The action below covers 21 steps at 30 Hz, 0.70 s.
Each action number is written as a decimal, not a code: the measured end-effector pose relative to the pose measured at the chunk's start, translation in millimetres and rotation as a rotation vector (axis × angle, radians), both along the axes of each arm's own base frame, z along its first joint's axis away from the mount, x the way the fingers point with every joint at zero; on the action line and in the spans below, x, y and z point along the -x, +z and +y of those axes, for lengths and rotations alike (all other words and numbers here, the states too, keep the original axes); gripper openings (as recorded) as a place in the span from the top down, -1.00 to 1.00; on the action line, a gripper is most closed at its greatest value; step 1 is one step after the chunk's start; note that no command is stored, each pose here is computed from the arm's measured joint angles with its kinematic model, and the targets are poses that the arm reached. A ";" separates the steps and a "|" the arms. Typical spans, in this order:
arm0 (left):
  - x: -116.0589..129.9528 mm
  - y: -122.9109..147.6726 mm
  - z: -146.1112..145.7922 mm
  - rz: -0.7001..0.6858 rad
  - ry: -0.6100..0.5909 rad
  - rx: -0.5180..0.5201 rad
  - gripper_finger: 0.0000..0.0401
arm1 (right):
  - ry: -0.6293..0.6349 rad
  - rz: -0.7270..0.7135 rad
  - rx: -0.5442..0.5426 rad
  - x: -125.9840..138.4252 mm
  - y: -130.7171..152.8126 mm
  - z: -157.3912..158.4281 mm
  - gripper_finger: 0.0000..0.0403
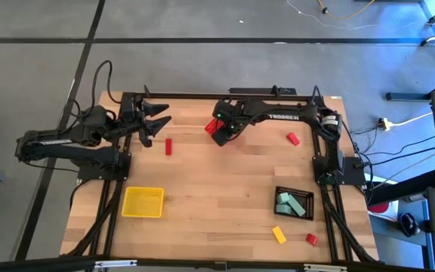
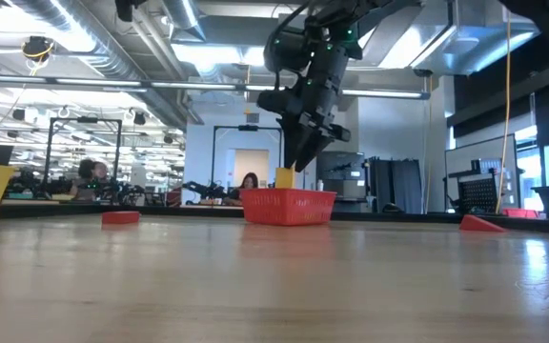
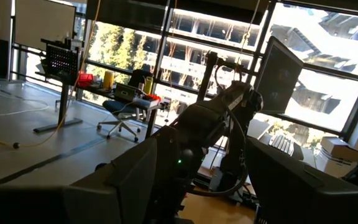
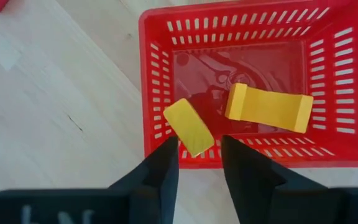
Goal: Sort & place blocks by color
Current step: Put the yellow block into the red bin
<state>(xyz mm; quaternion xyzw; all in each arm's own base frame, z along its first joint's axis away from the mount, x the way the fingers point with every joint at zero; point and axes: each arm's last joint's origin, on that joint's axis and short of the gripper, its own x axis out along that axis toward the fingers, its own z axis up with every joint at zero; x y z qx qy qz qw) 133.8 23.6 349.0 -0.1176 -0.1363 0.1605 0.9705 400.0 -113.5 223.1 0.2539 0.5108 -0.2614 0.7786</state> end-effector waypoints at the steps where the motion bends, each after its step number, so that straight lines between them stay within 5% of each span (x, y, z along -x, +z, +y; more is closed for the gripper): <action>1: 0.0 -0.1 0.0 0.000 0.000 0.000 -0.17 | 0.013 -0.001 0.006 0.5 1.4 0.1 0.39; 12: -0.1 -0.6 0.0 0.006 -0.001 0.000 -0.17 | 0.126 0.132 0.005 29.2 25.8 13.4 -0.03; 21: -0.2 -0.5 -0.1 0.006 -0.002 0.000 -0.17 | 0.191 0.182 0.017 100.0 31.3 64.9 -0.19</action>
